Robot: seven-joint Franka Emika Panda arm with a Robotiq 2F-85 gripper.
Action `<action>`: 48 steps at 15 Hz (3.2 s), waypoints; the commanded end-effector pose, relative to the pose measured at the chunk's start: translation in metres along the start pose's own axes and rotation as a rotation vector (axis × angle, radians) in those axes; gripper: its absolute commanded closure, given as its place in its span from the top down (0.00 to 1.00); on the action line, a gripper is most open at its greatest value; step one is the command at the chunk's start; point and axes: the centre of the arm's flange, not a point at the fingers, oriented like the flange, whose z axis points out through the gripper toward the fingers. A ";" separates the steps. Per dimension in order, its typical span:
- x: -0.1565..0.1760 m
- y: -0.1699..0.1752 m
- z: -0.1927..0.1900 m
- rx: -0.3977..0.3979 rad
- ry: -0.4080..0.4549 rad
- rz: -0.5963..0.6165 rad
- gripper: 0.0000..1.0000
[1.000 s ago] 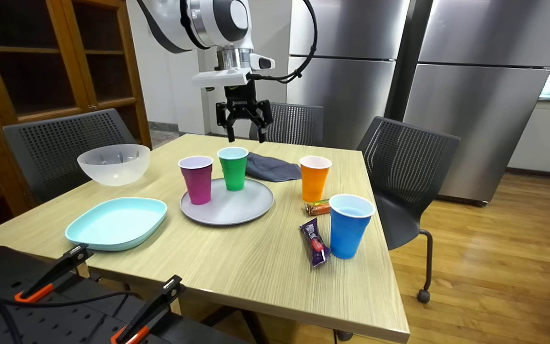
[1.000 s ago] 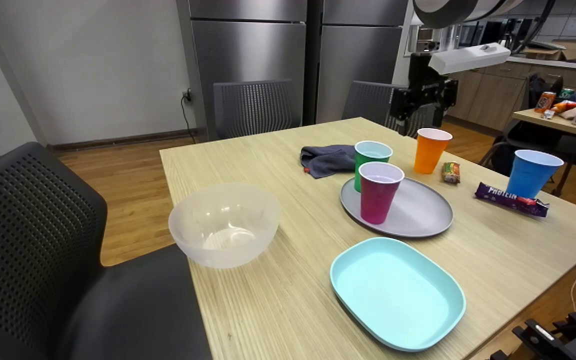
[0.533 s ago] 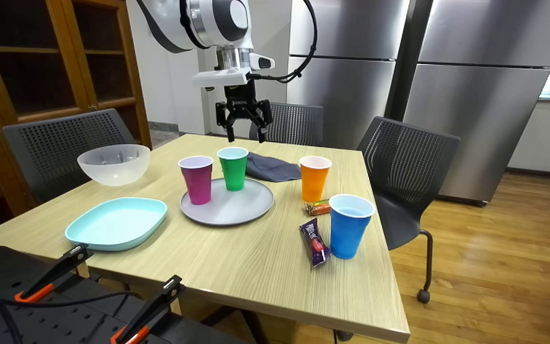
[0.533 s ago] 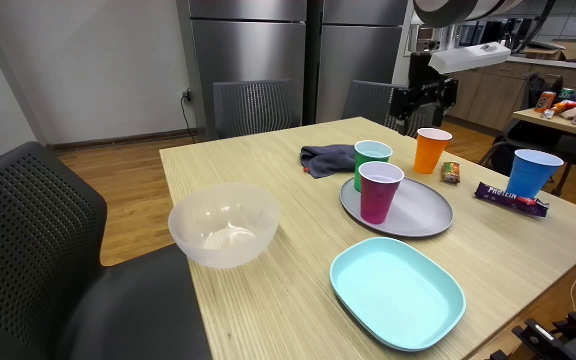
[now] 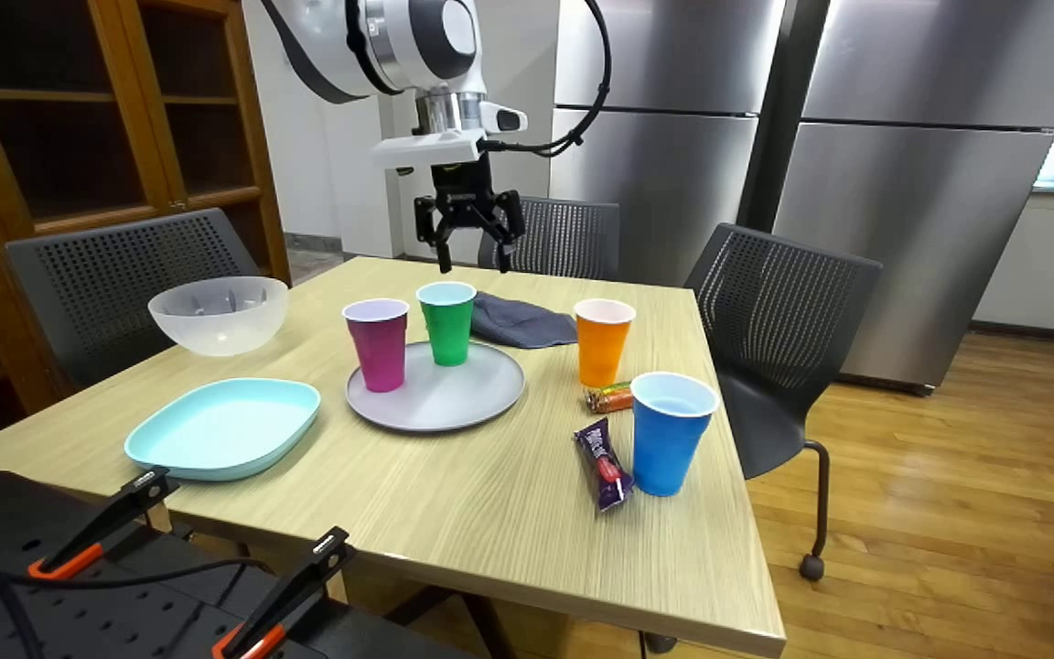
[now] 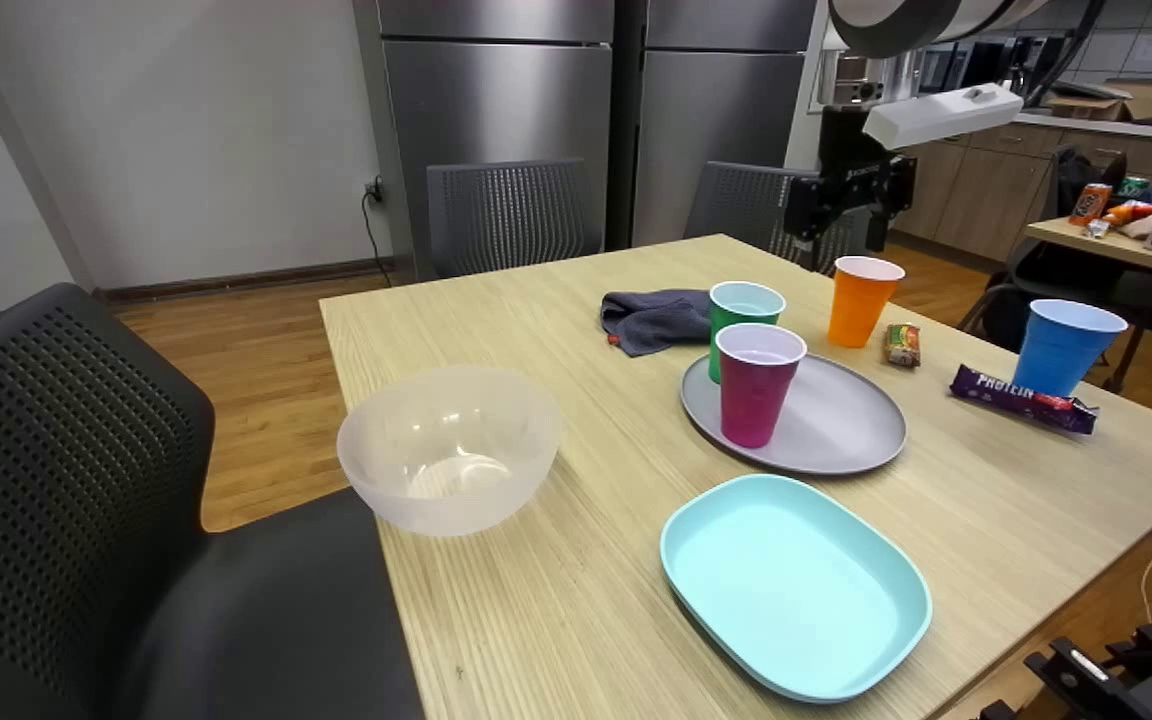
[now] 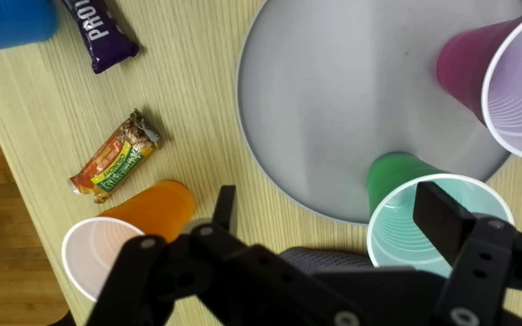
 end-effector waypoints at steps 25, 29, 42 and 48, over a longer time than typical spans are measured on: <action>0.065 0.126 0.056 0.054 0.054 -0.632 1.00; 0.075 0.129 0.069 0.056 0.053 -0.669 1.00; 0.062 0.139 0.078 0.066 0.034 -0.678 0.65; 0.061 0.140 0.078 0.066 0.032 -0.673 0.20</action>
